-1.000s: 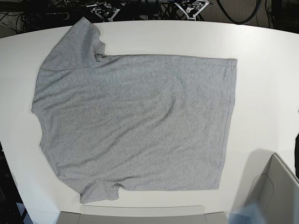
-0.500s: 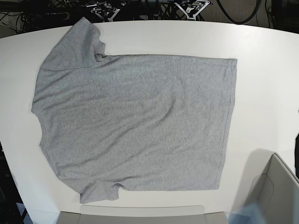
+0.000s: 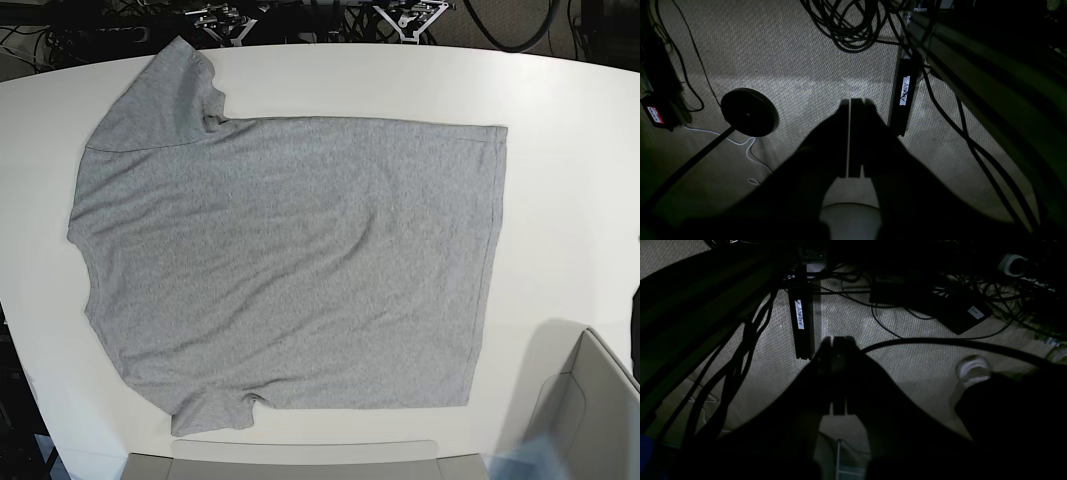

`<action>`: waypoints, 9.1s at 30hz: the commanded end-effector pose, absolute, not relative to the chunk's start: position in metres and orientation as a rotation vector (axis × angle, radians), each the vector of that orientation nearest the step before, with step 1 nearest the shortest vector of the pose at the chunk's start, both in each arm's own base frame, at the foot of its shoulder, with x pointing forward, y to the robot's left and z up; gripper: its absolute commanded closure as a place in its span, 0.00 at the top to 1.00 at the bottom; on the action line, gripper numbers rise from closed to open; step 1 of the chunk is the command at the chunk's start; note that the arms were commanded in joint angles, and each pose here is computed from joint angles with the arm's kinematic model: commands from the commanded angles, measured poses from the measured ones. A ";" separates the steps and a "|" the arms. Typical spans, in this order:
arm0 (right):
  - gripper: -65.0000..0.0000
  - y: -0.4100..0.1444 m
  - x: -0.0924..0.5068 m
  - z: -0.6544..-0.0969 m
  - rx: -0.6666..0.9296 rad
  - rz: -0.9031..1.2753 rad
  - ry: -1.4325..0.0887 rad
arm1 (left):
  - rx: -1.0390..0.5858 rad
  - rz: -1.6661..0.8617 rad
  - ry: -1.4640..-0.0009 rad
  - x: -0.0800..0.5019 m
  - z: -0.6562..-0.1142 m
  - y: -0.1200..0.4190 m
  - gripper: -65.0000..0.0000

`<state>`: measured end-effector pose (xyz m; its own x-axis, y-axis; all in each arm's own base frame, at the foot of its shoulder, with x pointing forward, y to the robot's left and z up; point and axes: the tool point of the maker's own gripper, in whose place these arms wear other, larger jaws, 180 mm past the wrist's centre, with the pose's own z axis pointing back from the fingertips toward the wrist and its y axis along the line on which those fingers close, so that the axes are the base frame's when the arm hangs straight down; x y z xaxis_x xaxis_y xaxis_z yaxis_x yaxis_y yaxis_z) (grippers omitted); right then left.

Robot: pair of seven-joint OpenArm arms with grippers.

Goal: Fold the T-shirt properly

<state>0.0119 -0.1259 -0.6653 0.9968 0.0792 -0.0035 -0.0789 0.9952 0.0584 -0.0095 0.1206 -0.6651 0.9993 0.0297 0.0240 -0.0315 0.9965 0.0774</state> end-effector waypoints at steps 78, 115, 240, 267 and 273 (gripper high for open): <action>0.00 -0.192 -0.107 -0.512 -0.052 -0.127 -0.869 | 0.285 -0.175 -1.146 -0.080 -0.460 0.211 0.00; 0.45 -0.244 0.075 -0.359 0.324 -0.515 -1.023 | 0.281 -0.216 -1.479 -0.032 -0.357 0.189 0.24; 0.00 -0.203 0.084 -0.449 0.445 -0.601 -0.671 | -0.271 0.514 -0.576 0.165 -0.466 0.263 0.14; 0.00 -0.204 0.084 -0.449 0.444 -0.600 -0.673 | -0.407 0.279 -0.462 0.170 -0.488 0.211 0.38; 0.00 -0.204 0.084 -0.449 0.444 -0.600 -0.673 | -0.405 0.304 -0.447 0.173 -0.494 0.214 0.10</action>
<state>0.1036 -0.1971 -0.4340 0.5703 -0.6689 0.4768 0.3147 0.7141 0.6254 0.2113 0.2145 -0.4661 0.7583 0.4351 0.4854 -0.1542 0.8432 -0.5150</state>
